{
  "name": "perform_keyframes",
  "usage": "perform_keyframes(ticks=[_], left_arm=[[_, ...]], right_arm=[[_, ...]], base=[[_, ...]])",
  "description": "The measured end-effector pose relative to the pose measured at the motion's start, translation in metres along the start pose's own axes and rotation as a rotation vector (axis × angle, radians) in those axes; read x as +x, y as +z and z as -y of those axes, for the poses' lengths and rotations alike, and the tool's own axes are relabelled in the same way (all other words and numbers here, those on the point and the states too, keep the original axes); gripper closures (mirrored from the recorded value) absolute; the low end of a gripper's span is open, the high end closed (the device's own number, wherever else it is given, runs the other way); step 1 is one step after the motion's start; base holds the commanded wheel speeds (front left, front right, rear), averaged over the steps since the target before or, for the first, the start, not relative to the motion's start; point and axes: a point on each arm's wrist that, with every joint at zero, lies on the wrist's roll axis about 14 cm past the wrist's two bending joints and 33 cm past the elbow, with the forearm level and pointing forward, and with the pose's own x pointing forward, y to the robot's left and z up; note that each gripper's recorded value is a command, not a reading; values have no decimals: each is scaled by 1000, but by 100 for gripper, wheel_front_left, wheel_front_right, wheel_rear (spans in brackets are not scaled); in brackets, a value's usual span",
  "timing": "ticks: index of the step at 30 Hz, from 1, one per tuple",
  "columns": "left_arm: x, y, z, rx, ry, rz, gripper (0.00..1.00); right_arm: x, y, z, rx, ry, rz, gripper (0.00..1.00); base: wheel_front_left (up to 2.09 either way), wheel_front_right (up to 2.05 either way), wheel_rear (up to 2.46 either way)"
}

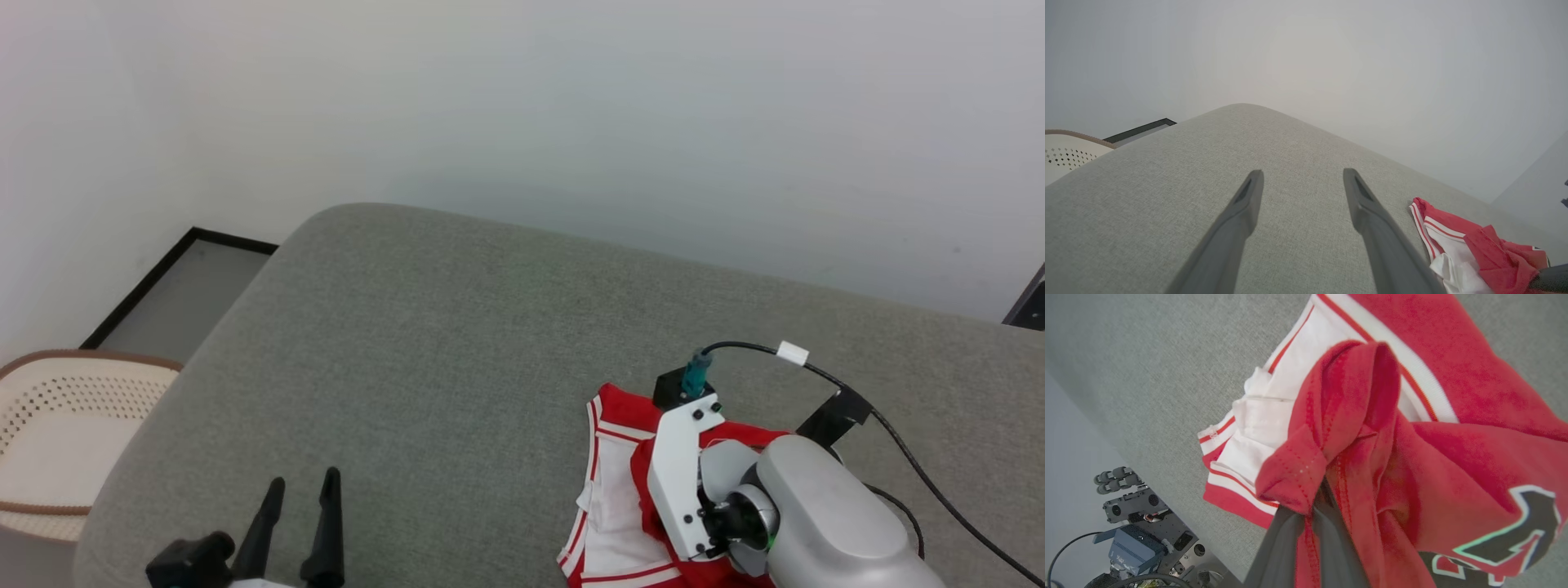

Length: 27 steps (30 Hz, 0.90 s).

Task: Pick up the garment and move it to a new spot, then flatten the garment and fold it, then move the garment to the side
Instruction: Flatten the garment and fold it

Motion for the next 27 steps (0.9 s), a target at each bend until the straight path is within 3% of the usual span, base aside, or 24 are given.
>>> perform_keyframes(ticks=[8, 9, 10, 11, 20, 27], left_arm=[[4, -2, 2, -7, -5, -4, 0], [4, -2, 1, -7, -4, -4, 0], [4, -1, 0, -8, -3, -5, 0], [3, -1, -1, -6, -3, -4, 0], [4, 5, -1, 5, -24, 9, 0], [11, 2, 11, 17, -61, -4, 0]], right_arm=[[6, 4, -3, 10, 26, -13, 100], [5, 6, -3, 3, 22, -8, 80], [4, 9, -3, -10, 16, -2, 25], [2, 13, -4, -8, 21, 7, 0], [-21, 37, -15, 17, 74, 63, 0], [-48, 73, -19, 40, 123, 242, 0]], base=[[0, 0, 0], [0, 0, 0], [0, 0, 0], [0, 0, 0], [0, 0, 0], [0, 0, 0]])
